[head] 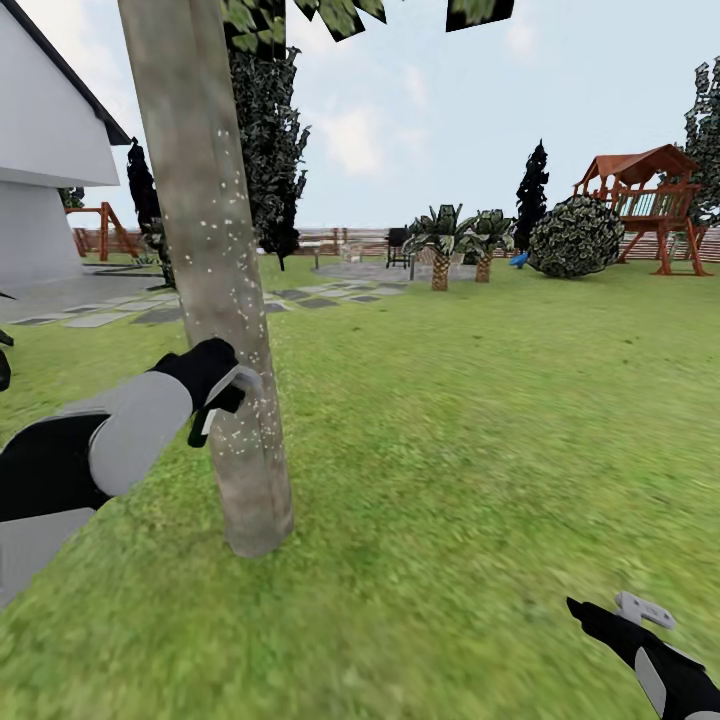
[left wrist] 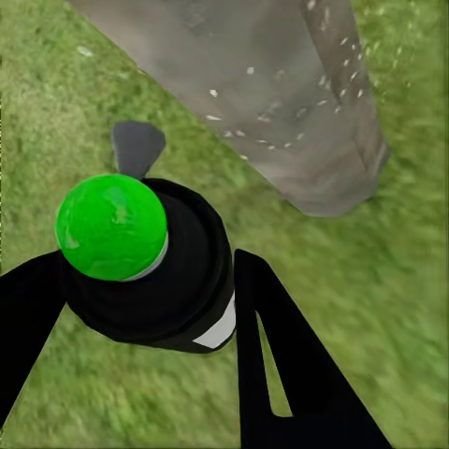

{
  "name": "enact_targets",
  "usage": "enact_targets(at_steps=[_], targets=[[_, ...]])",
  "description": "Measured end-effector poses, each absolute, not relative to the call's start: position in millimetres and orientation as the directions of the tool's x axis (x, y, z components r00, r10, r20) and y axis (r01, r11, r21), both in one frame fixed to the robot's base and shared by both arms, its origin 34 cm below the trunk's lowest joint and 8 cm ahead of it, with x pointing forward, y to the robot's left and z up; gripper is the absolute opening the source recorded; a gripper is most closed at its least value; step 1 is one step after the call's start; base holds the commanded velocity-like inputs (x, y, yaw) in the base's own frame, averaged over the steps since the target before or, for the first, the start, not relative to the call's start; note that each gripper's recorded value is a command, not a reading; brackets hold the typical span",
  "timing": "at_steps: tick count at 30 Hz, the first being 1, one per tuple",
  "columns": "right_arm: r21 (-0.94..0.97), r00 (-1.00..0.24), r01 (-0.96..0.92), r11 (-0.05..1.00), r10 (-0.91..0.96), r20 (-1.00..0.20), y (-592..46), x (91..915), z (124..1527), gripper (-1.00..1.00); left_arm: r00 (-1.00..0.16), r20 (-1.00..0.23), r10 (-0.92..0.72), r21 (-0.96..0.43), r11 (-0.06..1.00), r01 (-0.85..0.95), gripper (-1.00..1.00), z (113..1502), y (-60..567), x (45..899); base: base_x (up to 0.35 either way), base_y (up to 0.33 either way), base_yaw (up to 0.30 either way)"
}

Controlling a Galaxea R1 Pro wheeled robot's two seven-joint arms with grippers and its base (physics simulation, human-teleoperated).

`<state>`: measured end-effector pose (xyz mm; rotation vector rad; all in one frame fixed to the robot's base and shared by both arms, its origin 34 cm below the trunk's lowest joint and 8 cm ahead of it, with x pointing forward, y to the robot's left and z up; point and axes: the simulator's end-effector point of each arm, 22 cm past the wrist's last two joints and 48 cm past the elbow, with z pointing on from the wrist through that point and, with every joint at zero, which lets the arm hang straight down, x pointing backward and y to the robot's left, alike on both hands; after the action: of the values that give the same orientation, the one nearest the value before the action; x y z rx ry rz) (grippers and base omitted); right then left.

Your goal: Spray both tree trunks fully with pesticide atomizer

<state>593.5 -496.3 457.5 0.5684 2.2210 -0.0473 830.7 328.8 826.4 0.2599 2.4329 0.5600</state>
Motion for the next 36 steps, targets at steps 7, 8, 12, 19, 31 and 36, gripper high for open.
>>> enact_targets(at_steps=[7, 8, 12, 19, 31, 36], targets=[[0.153, -0.561, 0.413, 0.898, 0.383, -0.734, -495.0, 593.3, 456.7, 1.00, -0.791, -0.534, 0.299, 0.405, 0.912, 0.071, -1.00, 788.9, 318.4, 826.1, 0.000, 0.000, 0.000], [0.153, -0.562, 0.412, 0.898, 0.383, -0.733, -494.5, 593.1, 456.1, 1.00, -0.794, -0.531, 0.296, 0.399, 0.914, 0.074, -1.00, 782.5, 317.3, 824.5, 0.000, 0.000, 0.000], [0.152, -0.558, 0.412, 0.899, 0.380, -0.737, -500.5, 593.7, 459.4, 1.00, -0.781, -0.543, 0.307, 0.411, 0.909, 0.071, -1.00, 789.9, 316.5, 828.5, 0.000, 0.000, 0.000], [0.143, -0.559, 0.415, 0.899, 0.376, -0.739, -506.8, 591.7, 460.1, 1.00, -0.767, -0.561, 0.311, 0.421, 0.905, 0.060, -1.00, 803.8, 318.8, 833.8, 0.000, 0.000, 0.000], [0.161, -0.605, 0.415, 0.895, 0.404, -0.686, -488.3, 574.6, 432.9, 1.00, -0.799, -0.536, 0.271, 0.429, 0.903, 0.018, -1.00, 798.7, 356.1, 824.4, -0.060, 0.043, 0.000], [0.162, -0.606, 0.415, 0.895, 0.405, -0.685, -487.8, 574.2, 432.3, 1.00, -0.801, -0.535, 0.267, 0.426, 0.904, 0.016, -1.00, 797.7, 357.7, 823.7, -0.262, 0.195, 0.000]])
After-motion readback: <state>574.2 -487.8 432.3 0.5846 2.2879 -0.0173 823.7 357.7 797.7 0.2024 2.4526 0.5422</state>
